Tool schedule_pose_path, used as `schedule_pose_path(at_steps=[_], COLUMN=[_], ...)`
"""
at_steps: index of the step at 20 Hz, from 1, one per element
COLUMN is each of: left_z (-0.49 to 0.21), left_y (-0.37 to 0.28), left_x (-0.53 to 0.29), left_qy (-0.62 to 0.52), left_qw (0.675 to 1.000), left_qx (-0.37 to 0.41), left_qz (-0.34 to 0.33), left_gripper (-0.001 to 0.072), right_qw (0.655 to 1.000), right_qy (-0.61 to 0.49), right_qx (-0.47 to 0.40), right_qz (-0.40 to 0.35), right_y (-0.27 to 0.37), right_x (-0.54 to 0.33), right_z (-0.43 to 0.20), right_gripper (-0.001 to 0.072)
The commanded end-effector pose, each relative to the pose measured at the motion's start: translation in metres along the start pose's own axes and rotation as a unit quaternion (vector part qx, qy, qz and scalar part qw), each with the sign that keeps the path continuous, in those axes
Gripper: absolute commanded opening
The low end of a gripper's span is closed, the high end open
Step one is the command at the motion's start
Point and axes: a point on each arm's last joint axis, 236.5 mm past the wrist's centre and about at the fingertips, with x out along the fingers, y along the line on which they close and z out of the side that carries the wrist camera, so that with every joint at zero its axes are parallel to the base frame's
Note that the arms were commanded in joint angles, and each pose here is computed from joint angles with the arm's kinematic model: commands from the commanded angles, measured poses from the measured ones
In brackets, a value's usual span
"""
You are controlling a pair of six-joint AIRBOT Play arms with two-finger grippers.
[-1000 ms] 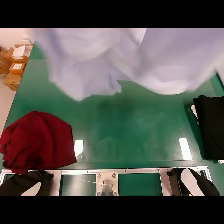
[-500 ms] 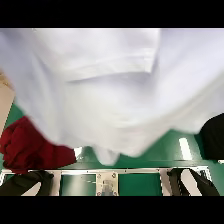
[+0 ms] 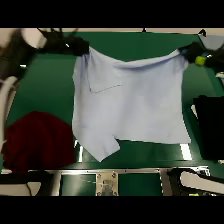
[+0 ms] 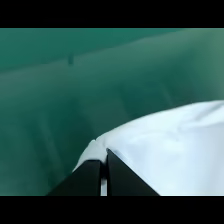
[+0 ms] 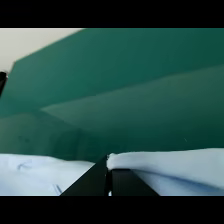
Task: Fold the shirts.
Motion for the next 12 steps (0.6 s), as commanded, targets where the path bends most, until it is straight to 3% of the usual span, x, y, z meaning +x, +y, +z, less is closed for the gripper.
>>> schedule_pose_path(at_steps=[1,4,5,6,7,10,12], left_z=[-0.039,-0.045,-0.048,-0.049,-0.047,-0.037,-0.051], left_y=[0.038,0.042,0.044,0.05,0.057,0.091,0.119], left_x=[0.087,0.1,0.097,0.091,0.08,0.023,-0.021], left_qy=[0.014,0.022,0.032,0.046,0.064,0.124,0.182], left_qw=[0.999,0.999,0.999,0.998,0.996,0.987,0.976], left_qx=[-0.025,-0.028,-0.035,-0.045,-0.061,-0.097,-0.121], left_qz=[0.021,0.02,0.017,0.014,0.005,-0.018,-0.023], left_gripper=[0.0025,0.0026,0.0114,0.0469,0.0563,0.0564,0.0564], right_qw=[0.995,0.994,0.994,0.993,0.992,0.985,0.978], right_qy=[0.053,0.065,0.066,0.074,0.087,0.122,0.16], right_qx=[0.072,0.084,0.083,0.083,0.086,0.121,0.132], right_qz=[-0.032,-0.037,-0.035,-0.026,-0.01,0.025,-0.005], right_y=[-0.073,-0.089,-0.089,-0.088,-0.085,-0.086,-0.103], right_x=[0.073,0.085,0.083,0.078,0.068,0.017,-0.026], right_z=[-0.052,-0.06,-0.058,-0.057,-0.054,-0.047,-0.062], right_gripper=[0.0015,0.0032,0.0144,0.0222,0.0275,0.0287,0.0287])
